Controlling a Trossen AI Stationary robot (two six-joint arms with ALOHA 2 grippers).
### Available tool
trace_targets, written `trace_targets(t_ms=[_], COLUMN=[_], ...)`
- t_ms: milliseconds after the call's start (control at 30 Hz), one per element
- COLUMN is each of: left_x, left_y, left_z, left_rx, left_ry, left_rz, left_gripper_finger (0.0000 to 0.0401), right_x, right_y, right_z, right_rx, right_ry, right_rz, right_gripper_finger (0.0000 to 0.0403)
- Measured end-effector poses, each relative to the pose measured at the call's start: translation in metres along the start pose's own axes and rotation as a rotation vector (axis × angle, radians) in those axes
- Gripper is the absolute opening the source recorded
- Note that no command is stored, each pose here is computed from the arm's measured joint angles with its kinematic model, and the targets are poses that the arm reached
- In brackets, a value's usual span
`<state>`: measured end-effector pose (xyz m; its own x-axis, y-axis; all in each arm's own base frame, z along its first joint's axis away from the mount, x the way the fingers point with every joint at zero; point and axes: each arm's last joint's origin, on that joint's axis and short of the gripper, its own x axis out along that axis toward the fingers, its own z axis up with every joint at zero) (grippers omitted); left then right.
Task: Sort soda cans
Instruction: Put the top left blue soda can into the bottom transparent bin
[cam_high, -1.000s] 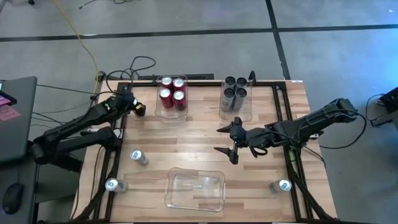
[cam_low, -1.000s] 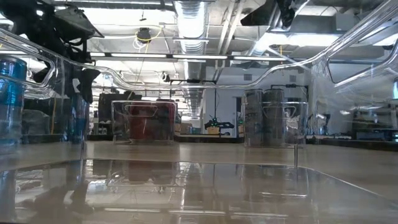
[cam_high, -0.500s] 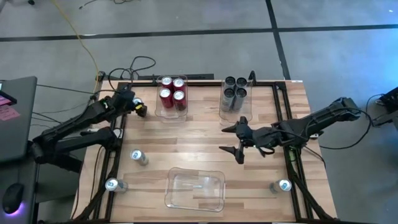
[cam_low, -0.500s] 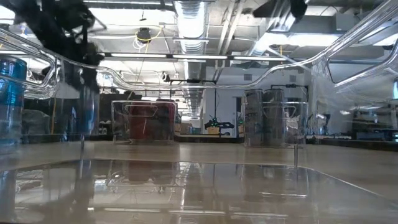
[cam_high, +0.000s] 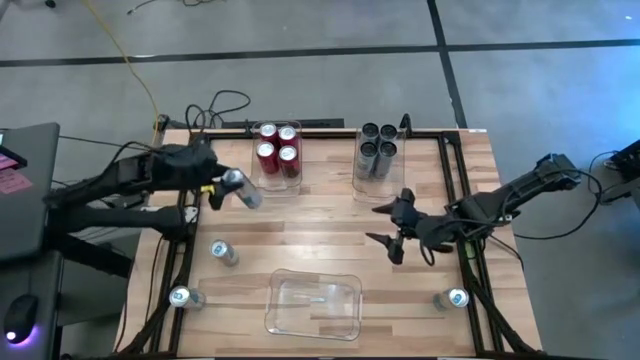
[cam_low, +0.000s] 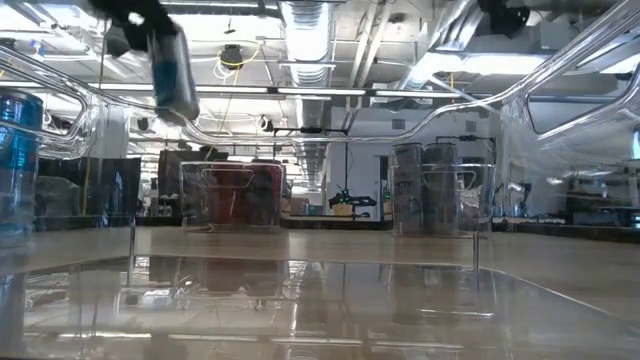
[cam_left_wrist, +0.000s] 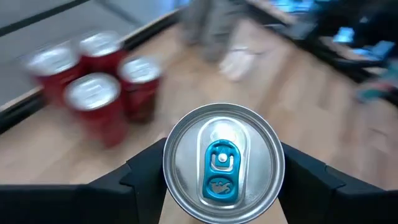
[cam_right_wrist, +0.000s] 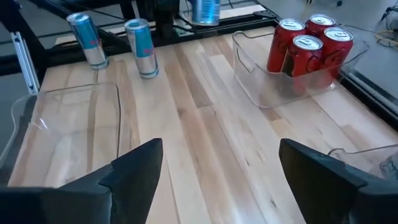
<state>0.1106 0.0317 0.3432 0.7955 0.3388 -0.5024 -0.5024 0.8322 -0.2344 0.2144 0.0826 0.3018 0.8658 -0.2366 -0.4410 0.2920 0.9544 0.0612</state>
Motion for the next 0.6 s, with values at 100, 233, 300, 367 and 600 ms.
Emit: trace_targets(t_ms=[100, 233, 300, 367, 600], left_x=[0.0, 0.004, 0.009, 0.015, 0.038], left_y=[-0.017, -0.041, -0.055, -0.07, -0.13], left_z=[0.003, 0.001, 0.0, -0.003, -0.02], left_rx=[0.054, 0.134, 0.178, 0.228, 0.431], left_ry=[-0.032, -0.038, -0.037, -0.031, -0.04], left_rz=[-0.122, -0.243, -0.289, -0.339, -0.483], left_gripper_finger=[0.0236, 0.0236, 0.0236, 0.0236, 0.0236], right_x=[-0.002, -0.003, -0.003, -0.003, -0.005], right_y=[0.002, 0.003, 0.003, 0.003, 0.005], right_z=[-0.001, -0.001, -0.001, -0.001, -0.003], right_rx=[0.001, 0.0, 0.001, 0.008, 0.045], right_ry=[0.002, -0.001, 0.001, 0.0, 0.003], right_rz=[0.002, 0.009, 0.009, 0.009, 0.025], right_gripper_finger=[0.0332, 0.0327, 0.0327, 0.0327, 0.0326])
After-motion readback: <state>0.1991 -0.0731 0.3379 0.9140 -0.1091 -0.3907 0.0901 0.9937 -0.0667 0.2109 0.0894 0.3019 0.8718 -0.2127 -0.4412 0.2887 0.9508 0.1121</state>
